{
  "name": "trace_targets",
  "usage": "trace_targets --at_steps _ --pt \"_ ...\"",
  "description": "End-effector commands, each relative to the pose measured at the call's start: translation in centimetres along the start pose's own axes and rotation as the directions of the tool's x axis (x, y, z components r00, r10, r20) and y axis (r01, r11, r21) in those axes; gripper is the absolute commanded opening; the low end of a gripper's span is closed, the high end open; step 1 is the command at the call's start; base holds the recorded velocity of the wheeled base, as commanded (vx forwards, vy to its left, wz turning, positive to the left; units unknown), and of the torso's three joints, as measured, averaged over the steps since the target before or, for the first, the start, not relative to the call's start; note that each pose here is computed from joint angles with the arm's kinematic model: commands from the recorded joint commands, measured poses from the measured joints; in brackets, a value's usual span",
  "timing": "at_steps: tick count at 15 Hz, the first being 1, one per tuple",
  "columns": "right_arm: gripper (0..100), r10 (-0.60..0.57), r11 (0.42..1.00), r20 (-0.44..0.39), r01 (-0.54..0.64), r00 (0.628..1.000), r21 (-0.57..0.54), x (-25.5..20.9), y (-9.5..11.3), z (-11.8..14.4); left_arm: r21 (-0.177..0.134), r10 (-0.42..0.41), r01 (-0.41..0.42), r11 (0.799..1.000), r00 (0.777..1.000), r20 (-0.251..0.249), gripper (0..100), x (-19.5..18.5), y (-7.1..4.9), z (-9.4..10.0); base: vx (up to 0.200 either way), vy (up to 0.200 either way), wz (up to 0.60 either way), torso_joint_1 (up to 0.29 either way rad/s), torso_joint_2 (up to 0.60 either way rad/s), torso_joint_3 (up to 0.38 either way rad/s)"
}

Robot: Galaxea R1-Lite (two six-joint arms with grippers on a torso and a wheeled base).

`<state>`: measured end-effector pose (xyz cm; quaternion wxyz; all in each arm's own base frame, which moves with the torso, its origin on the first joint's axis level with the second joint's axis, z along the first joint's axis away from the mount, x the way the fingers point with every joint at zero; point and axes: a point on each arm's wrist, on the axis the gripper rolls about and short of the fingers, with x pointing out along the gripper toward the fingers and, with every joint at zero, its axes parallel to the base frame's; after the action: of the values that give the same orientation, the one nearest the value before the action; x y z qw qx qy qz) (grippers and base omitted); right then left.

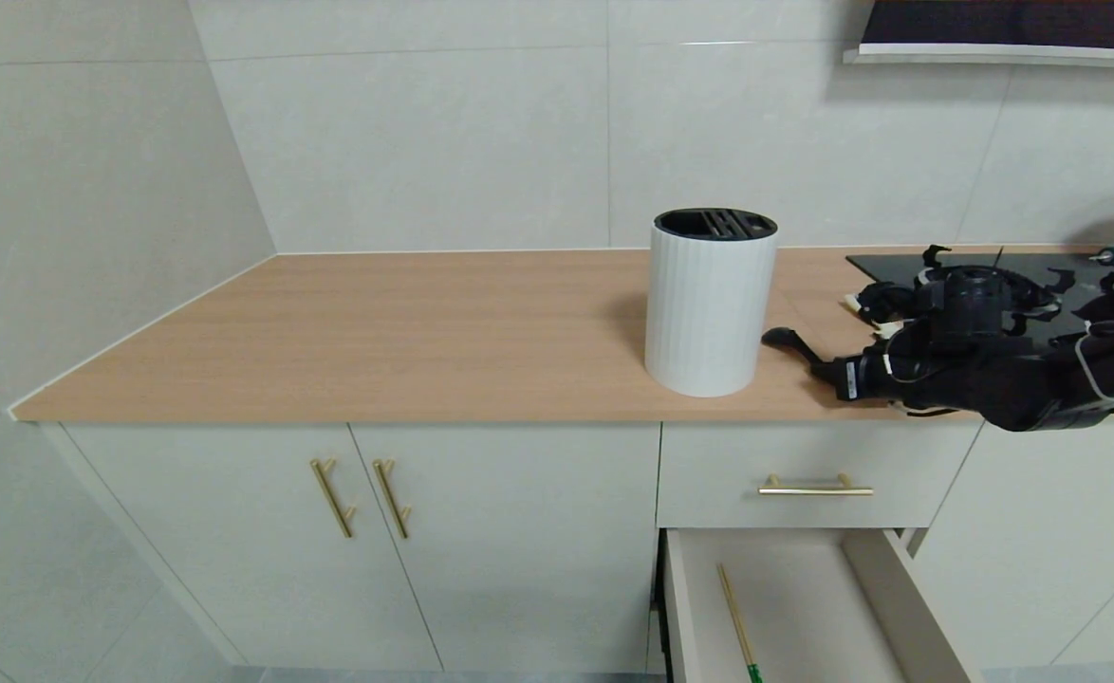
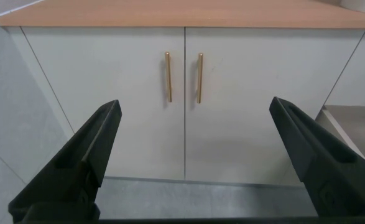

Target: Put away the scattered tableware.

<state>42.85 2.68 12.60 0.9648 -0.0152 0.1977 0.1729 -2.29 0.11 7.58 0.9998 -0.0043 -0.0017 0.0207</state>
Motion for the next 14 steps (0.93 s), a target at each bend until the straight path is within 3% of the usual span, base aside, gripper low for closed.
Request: trace_targets --at_steps 1,7,11,14 --pt "0 -0.001 1.0 0.061 -0.001 0.998 0.03 -2.3 0.8 2.1 0.001 0.0 0.0 1.0 1.0 0.0 100 0.0 0.0 0.0 0.0 0.0 0.0 0.0 0.0 0.0" --pt "0 -0.003 0.998 0.097 -0.003 0.995 0.064 -11.4 3.4 3.5 -0.001 0.0 0.0 1.0 1.0 0.0 100 0.0 0.0 0.0 0.0 0.0 0.0 0.0 0.0 0.0" --pt "0 0.021 0.996 0.007 -0.022 1.0 0.082 -17.0 5.3 0.6 0.001 0.0 0.0 1.0 1.0 0.0 100 0.0 0.0 0.0 0.0 0.0 0.0 0.0 0.0 0.0" --pt "0 0.037 0.997 -0.024 -0.035 0.999 0.072 -18.5 6.0 -0.9 -0.001 0.0 0.0 1.0 1.0 0.0 100 0.0 0.0 0.0 0.0 0.0 0.0 0.0 0.0 0.0"
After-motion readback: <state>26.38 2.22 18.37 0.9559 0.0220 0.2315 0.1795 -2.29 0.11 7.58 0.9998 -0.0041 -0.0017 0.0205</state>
